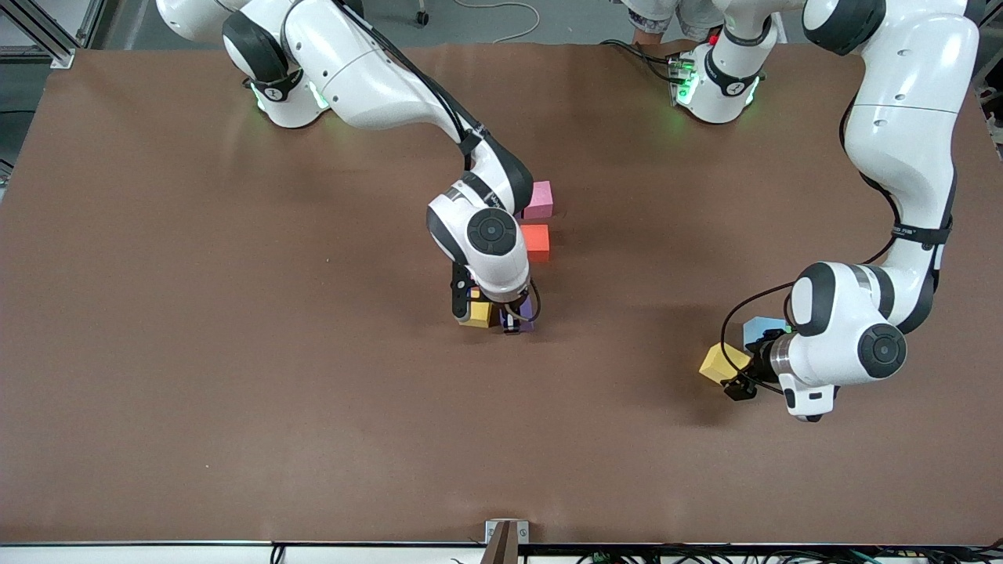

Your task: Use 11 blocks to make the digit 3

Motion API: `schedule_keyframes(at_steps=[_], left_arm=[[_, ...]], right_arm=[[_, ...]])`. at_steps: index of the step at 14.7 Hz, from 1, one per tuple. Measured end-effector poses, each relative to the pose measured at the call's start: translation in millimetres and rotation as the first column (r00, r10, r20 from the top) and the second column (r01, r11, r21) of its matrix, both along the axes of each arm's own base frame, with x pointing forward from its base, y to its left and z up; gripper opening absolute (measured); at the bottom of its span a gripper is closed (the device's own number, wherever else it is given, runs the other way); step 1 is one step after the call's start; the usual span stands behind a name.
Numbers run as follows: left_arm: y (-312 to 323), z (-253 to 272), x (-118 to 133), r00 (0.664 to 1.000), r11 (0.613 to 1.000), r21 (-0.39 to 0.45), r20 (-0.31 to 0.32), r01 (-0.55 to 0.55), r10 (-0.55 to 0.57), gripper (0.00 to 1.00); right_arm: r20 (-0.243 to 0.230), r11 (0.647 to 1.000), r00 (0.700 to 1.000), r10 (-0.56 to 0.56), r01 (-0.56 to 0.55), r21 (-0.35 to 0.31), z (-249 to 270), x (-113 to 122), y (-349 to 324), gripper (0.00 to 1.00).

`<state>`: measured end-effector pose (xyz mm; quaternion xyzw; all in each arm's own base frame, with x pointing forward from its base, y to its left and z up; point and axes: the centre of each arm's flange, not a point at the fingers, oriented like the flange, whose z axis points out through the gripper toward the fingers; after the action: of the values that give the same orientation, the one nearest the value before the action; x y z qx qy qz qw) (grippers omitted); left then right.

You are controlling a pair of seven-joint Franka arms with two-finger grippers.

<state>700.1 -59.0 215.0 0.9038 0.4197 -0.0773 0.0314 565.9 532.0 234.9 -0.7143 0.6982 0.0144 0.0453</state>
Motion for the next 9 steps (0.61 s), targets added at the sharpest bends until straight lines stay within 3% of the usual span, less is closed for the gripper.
schedule_keyframes(at_steps=[3, 6, 9], left_arm=[[-0.2, -6.0, -1.0, 1.0, 1.0, -0.001, -0.008, 0.005, -0.005, 0.96], [-0.9, -6.8, -1.0, 1.0, 1.0, -0.002, -0.009, 0.005, -0.005, 0.65], [-3.4, -4.9, -0.2, 1.0, 1.0, -0.005, -0.005, 0.008, -0.008, 0.59]], right_arm=[[-0.006, 1.0, 1.0, -0.016, 0.016, -0.004, -2.5, -1.3, -0.4, 0.6], [-0.015, 0.999, 0.999, -0.036, 0.036, -0.01, -4.0, -2.0, -1.4, 0.6], [-0.025, 0.999, 0.999, -0.042, 0.041, -0.021, -7.2, -2.3, -4.0, 0.6]])
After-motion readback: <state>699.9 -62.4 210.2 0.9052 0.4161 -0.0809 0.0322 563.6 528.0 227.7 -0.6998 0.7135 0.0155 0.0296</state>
